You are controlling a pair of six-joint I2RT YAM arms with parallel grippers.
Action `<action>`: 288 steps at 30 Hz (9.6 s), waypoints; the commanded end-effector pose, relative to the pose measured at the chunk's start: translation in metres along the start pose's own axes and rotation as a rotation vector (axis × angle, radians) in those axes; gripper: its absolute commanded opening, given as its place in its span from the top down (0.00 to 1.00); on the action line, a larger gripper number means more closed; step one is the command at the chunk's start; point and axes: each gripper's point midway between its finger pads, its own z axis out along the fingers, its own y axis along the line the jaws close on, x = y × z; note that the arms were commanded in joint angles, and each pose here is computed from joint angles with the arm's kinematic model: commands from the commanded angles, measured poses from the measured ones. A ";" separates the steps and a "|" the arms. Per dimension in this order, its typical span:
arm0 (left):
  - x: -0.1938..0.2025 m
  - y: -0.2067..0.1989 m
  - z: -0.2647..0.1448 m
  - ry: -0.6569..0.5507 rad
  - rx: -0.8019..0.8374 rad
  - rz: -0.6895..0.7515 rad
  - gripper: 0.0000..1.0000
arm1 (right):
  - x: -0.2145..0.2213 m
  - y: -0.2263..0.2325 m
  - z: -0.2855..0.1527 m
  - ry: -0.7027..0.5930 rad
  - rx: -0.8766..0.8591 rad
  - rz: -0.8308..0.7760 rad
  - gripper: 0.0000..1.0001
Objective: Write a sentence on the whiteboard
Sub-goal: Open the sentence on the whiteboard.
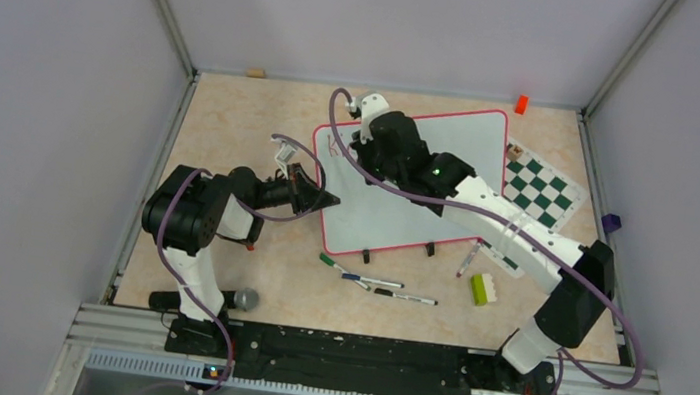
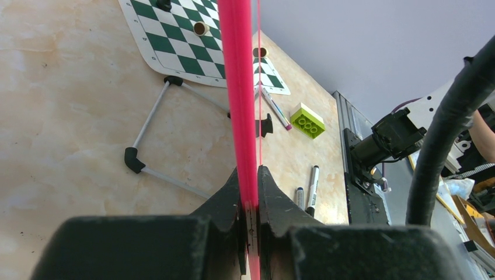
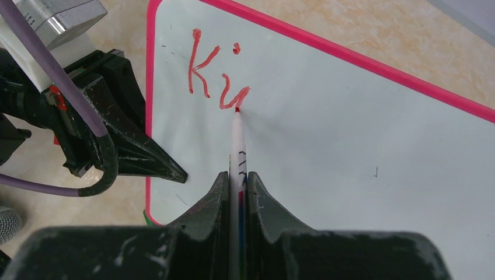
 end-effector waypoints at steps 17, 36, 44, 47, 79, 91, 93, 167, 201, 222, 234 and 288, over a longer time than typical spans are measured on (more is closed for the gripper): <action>0.015 -0.010 0.000 0.058 0.097 0.161 1.00 | -0.036 -0.013 0.005 -0.071 0.055 0.026 1.00; 0.015 -0.010 0.000 0.059 0.097 0.160 1.00 | -0.036 -0.036 -0.002 -0.072 0.123 0.054 1.00; 0.015 -0.010 0.000 0.058 0.096 0.162 1.00 | -0.033 -0.045 -0.005 -0.065 0.150 0.066 1.00; 0.015 -0.010 0.000 0.058 0.096 0.162 1.00 | -0.032 -0.047 -0.007 -0.064 0.155 0.068 1.00; 0.002 -0.006 -0.008 0.025 0.059 0.177 1.00 | -0.193 -0.021 -0.226 -0.558 -0.213 0.173 1.00; 0.006 -0.007 -0.012 0.020 0.046 0.178 1.00 | -0.123 -0.049 -0.368 -0.455 -0.197 0.166 1.00; 0.006 -0.007 -0.012 0.024 0.049 0.174 1.00 | -0.095 -0.038 -0.352 -0.361 -0.239 0.186 1.00; -0.004 0.031 -0.026 0.067 -0.257 -0.009 1.00 | 0.005 -0.027 -0.178 -0.329 -0.163 0.054 1.00; -0.002 0.033 -0.027 0.112 -0.351 0.085 1.00 | 0.055 -0.014 -0.130 0.034 -0.122 0.263 1.00; 0.006 0.047 -0.032 0.160 -0.443 0.064 1.00 | -0.029 -0.033 -0.084 -0.039 0.057 0.223 1.00; 0.019 0.051 -0.026 0.183 -0.394 0.009 1.00 | -0.044 -0.028 -0.052 -0.010 0.072 0.168 1.00; 0.018 0.052 -0.025 0.177 -0.393 -0.010 1.00 | -0.032 -0.026 0.009 0.084 0.130 0.092 1.00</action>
